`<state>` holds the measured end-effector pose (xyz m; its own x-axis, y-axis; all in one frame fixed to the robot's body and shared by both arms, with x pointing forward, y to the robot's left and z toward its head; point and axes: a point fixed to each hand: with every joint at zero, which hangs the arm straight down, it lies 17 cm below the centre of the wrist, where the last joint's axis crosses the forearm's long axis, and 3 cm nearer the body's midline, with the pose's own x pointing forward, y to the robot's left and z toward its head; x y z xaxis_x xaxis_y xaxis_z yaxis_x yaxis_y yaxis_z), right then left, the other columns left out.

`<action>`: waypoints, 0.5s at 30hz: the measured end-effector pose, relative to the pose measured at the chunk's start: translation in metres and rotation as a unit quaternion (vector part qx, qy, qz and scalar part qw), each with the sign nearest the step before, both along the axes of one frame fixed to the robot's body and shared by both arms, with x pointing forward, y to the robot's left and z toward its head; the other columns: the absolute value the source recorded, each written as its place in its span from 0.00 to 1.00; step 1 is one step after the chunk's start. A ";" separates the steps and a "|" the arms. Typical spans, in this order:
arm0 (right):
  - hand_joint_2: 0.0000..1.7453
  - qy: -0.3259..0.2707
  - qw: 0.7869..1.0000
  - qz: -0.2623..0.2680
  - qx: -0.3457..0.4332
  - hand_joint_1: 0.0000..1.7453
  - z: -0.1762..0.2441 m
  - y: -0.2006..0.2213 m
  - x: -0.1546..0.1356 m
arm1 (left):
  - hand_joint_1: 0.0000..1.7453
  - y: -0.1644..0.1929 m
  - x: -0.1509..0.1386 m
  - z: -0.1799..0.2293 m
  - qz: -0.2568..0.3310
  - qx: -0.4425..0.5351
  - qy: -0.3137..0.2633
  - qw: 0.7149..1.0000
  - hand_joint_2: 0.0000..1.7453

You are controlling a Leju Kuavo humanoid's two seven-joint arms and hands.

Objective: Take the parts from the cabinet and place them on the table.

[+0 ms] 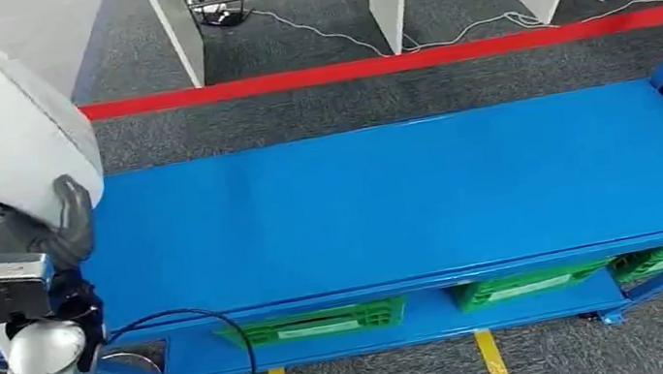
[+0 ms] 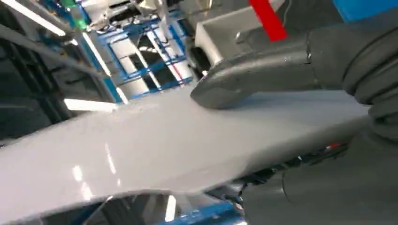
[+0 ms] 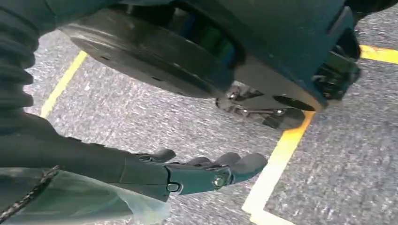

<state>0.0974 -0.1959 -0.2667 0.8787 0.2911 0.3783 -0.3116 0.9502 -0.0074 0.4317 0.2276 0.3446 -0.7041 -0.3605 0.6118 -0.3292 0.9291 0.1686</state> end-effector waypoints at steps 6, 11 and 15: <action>1.00 0.000 1.000 0.002 -0.002 0.00 0.000 0.000 -0.001 | 1.00 0.016 -0.007 0.004 0.048 -0.006 -0.022 0.999 1.00; 1.00 -0.001 1.000 0.001 -0.003 0.00 0.000 0.000 0.001 | 1.00 0.022 -0.008 0.010 0.066 -0.009 -0.033 0.997 1.00; 1.00 0.002 1.000 0.001 -0.004 0.00 0.000 0.000 0.000 | 1.00 0.026 -0.010 0.010 0.075 -0.012 -0.036 0.996 1.00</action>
